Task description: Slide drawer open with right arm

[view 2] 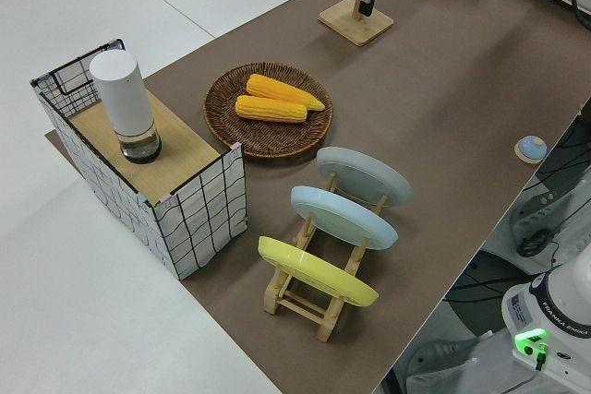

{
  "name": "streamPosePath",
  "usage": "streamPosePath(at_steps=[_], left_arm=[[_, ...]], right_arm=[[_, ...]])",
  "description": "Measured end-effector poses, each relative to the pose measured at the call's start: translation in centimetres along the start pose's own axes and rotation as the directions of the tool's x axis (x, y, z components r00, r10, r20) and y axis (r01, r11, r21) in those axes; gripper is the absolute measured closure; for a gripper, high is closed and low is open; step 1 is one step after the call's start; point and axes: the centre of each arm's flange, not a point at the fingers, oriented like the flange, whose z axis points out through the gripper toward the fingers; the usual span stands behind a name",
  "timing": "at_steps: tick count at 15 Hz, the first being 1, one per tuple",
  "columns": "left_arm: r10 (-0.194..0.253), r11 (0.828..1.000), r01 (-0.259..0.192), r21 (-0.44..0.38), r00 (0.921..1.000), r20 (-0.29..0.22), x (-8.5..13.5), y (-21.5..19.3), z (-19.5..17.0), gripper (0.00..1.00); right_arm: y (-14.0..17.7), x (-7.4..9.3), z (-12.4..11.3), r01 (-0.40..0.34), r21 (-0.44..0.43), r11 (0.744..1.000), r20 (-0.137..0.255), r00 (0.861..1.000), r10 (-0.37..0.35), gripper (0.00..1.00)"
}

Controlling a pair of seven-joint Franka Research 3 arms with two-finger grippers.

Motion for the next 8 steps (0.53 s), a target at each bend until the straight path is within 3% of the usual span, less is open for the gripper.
streamPosePath(at_steps=[4, 8], left_arm=[[0.000, 1.000, 0.000, 0.000, 1.0000, 0.000, 0.0, 0.0, 0.0, 0.00], [0.000, 1.000, 0.000, 0.000, 1.0000, 0.000, 0.0, 0.0, 0.0, 0.01]], right_arm=[[-1.5, 0.5, 0.1, 0.040, -0.117, 0.992, -0.003, 0.999, -0.041, 0.01], [-5.2, 0.5, -0.9, 0.069, -0.256, 0.964, -0.036, 0.996, -0.081, 0.01]])
